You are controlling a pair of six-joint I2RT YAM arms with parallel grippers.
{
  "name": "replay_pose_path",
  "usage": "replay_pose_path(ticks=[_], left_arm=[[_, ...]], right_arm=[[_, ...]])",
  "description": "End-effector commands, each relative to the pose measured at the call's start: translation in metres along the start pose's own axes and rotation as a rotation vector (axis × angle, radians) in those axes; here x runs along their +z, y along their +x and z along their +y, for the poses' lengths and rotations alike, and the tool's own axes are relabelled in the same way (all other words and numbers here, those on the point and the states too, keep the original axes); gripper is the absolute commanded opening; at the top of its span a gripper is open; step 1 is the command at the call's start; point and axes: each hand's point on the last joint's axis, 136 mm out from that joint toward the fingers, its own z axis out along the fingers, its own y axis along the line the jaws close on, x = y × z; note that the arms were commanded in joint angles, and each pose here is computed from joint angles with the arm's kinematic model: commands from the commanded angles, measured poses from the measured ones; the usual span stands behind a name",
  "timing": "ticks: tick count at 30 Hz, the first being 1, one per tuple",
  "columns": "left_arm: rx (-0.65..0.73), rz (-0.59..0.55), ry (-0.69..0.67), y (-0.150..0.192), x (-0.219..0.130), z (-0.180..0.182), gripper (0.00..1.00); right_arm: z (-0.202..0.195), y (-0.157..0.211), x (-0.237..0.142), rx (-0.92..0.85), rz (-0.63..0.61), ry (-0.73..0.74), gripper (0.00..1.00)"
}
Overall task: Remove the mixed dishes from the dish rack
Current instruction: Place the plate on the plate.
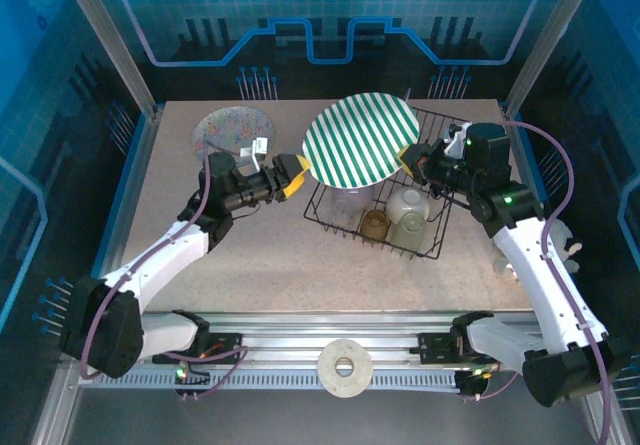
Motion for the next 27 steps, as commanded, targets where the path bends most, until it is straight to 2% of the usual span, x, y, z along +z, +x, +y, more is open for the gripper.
replay_pose_path(ticks=[1,8,15,27], left_arm=[[-0.009,-0.049,0.07,-0.012,0.008,-0.027,0.66],[-0.054,-0.067,0.081,-0.012,0.018,-0.023,0.57],[-0.09,-0.083,0.125,-0.014,0.025,-0.027,0.44],[-0.135,-0.111,0.165,-0.014,0.024,-0.029,0.05]], right_arm=[[0.031,0.004,-0.011,-0.043,0.0,-0.122,0.0],[0.028,0.007,-0.008,-0.03,0.011,-0.125,0.0],[0.03,0.008,-0.008,-0.035,0.011,-0.129,0.0],[0.03,0.013,-0.008,-0.04,0.02,-0.132,0.0]])
